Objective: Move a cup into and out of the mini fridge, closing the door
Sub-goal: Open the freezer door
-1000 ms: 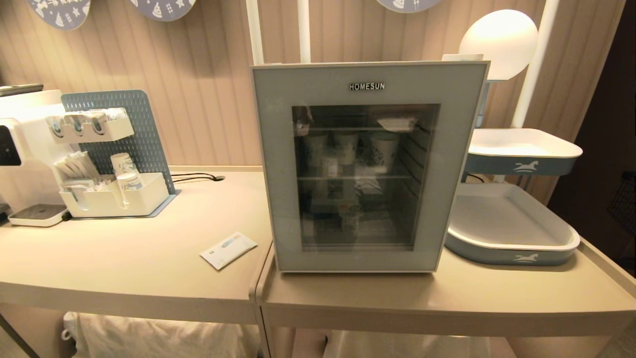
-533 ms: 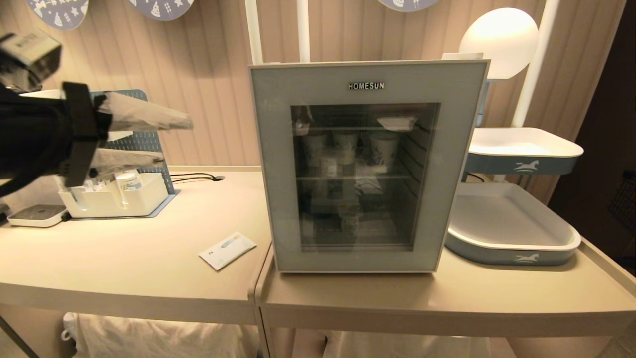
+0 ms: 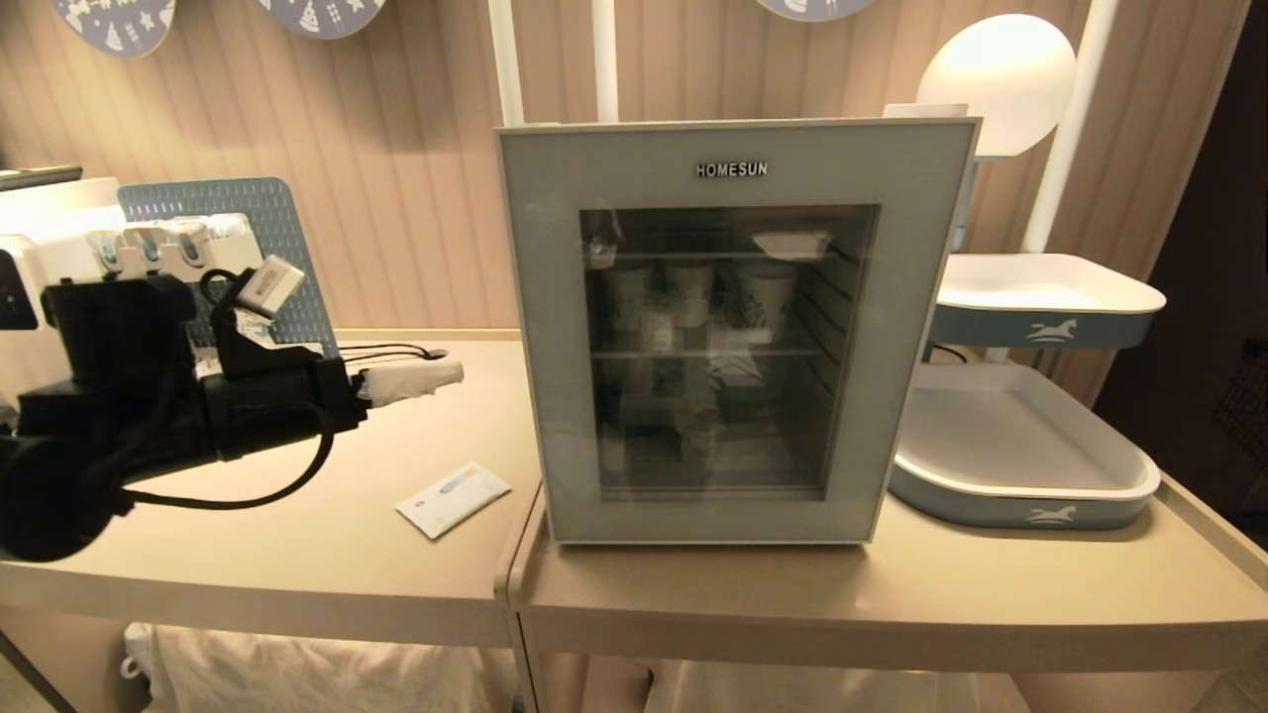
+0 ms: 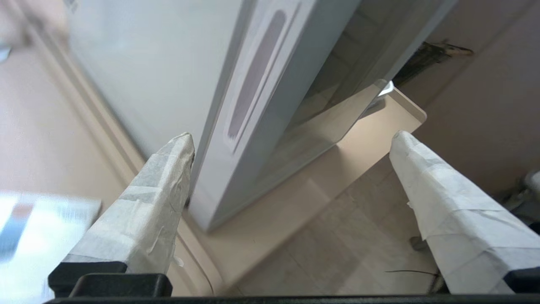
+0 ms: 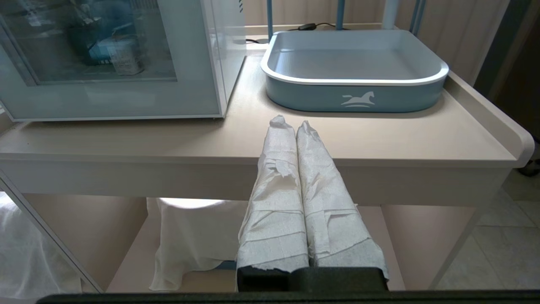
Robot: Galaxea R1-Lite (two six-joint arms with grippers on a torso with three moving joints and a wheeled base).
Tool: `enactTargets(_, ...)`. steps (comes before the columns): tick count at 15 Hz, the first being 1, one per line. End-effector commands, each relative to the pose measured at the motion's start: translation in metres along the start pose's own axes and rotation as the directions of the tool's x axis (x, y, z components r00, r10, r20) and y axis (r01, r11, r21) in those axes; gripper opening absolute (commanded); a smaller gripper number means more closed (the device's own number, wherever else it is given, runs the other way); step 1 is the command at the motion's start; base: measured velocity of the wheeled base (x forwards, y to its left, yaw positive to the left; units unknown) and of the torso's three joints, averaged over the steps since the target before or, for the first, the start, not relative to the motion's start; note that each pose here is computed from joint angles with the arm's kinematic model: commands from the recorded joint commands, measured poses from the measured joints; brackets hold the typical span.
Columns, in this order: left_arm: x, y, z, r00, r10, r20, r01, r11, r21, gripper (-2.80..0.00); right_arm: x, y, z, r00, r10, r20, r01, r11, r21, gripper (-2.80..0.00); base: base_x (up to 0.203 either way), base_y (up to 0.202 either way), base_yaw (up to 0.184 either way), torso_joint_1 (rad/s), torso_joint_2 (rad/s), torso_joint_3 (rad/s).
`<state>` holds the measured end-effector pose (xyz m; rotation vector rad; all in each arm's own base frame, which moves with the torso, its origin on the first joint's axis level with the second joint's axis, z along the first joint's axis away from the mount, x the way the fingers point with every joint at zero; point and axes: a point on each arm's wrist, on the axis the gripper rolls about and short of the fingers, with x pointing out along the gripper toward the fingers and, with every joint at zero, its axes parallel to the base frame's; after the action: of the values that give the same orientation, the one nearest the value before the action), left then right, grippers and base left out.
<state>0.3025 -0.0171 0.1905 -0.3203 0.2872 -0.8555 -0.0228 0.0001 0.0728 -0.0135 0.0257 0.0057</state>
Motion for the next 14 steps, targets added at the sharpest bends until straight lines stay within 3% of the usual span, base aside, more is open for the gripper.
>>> enactTargets(1, 0.027, 0.02, -0.022, 0.997, -0.067, 0.04, 0.064, 0.994, 0.088, 0.0, 0.0, 0.0, 0.0, 1.0, 0.001, -0.002, -0.001, 1.0, 0.0, -2.8, 0.0, 0.0, 0.0, 0.0, 0.0, 0.0)
enactTargets(4, 0.059, 0.017, -0.032, 0.981, -0.168, 0.101, 0.145, 0.968, 0.203, 0.0, 0.0, 0.0, 0.0, 1.0, -0.001, -0.002, 0.001, 1.0, 0.001, -2.8, 0.0, 0.0, 0.0, 0.0, 0.0, 0.0)
enactTargets(6, 0.067, 0.009, -0.029, 0.973, -0.203, 0.109, 0.188, 0.973, 0.137, 0.0, 0.0, 0.0, 0.0, 1.0, -0.001, -0.002, 0.001, 1.0, 0.001, -2.8, 0.0, 0.0, 0.0, 0.0, 0.0, 0.0)
enactTargets(14, 0.083, -0.002, -0.025, 0.957, -0.272, 0.1, 0.273, 0.962, 0.0, 0.0, 0.0, 0.0, 0.0, 1.0, -0.001, -0.002, 0.001, 1.0, 0.003, -2.8, 0.0, 0.0, 0.0, 0.0, 0.0, 0.0)
